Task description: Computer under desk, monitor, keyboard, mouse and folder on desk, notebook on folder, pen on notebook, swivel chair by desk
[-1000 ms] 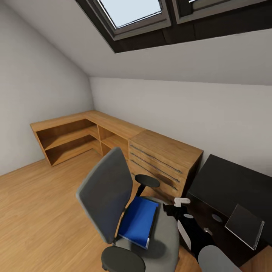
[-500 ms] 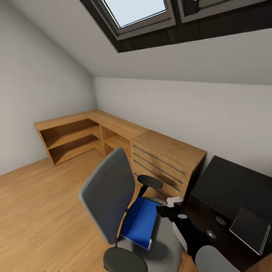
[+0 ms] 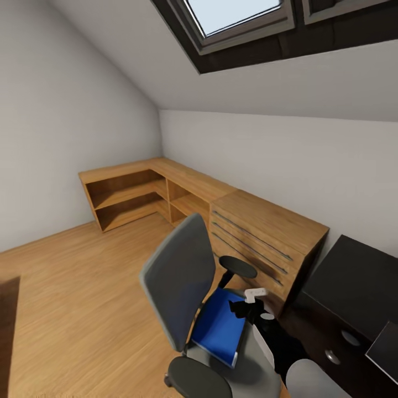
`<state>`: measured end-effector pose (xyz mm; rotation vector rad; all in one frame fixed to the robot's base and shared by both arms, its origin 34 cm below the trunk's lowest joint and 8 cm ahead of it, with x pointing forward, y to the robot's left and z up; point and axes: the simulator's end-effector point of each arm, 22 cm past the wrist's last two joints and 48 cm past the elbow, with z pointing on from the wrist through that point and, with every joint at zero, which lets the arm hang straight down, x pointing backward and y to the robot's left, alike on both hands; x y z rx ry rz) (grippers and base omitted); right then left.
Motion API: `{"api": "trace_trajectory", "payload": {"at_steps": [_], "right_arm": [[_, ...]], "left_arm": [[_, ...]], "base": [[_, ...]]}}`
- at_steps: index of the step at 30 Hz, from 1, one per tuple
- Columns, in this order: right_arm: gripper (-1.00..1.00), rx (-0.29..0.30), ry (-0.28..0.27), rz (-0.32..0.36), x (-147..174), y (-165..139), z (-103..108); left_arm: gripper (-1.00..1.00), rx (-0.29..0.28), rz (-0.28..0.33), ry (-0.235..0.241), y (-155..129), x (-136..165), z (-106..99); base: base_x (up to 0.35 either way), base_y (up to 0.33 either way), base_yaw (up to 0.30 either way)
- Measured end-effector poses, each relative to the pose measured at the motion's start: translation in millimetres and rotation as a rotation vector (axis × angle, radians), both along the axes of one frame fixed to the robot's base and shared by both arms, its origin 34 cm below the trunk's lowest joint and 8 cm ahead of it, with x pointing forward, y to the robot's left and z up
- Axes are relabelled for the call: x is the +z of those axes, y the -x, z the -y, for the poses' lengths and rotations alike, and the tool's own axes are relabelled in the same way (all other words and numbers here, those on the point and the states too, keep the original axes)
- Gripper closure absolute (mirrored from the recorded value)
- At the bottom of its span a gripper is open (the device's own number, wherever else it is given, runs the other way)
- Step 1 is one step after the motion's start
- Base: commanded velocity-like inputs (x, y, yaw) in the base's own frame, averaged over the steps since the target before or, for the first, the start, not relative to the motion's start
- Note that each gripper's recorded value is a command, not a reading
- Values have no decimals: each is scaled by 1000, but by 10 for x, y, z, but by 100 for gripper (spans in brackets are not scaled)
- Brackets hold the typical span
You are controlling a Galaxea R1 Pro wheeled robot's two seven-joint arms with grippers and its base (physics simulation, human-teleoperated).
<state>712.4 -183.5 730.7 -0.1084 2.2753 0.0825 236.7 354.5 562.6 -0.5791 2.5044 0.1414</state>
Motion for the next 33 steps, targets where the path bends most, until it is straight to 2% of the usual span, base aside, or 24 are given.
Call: {"api": "trace_trajectory", "payload": {"at_steps": [11, 21, 26, 29, 33], "right_arm": [[-100, -1, 1, -13, -75, 23, 8], [-100, -3, 1, -20, -231, 28, 17], [-100, -2, 2, -22, -308, 28, 16], [-100, -3, 3, -24, -355, 28, 23], [-100, -5, 5, -24, -417, 26, 39]], "left_arm": [[-100, 0, 7, -7, -44, 17, -31], [-100, 1, 15, -12, -96, -93, -56], [-100, -10, 83, -34, -423, -42, -148], [-100, -24, 148, -48, -773, 63, -220], [-100, -39, 168, -20, -1204, 171, -260]], "base": [[0, 0, 193], [0, 0, 40], [0, 0, 2], [0, 0, 0], [0, 0, 0]]}}
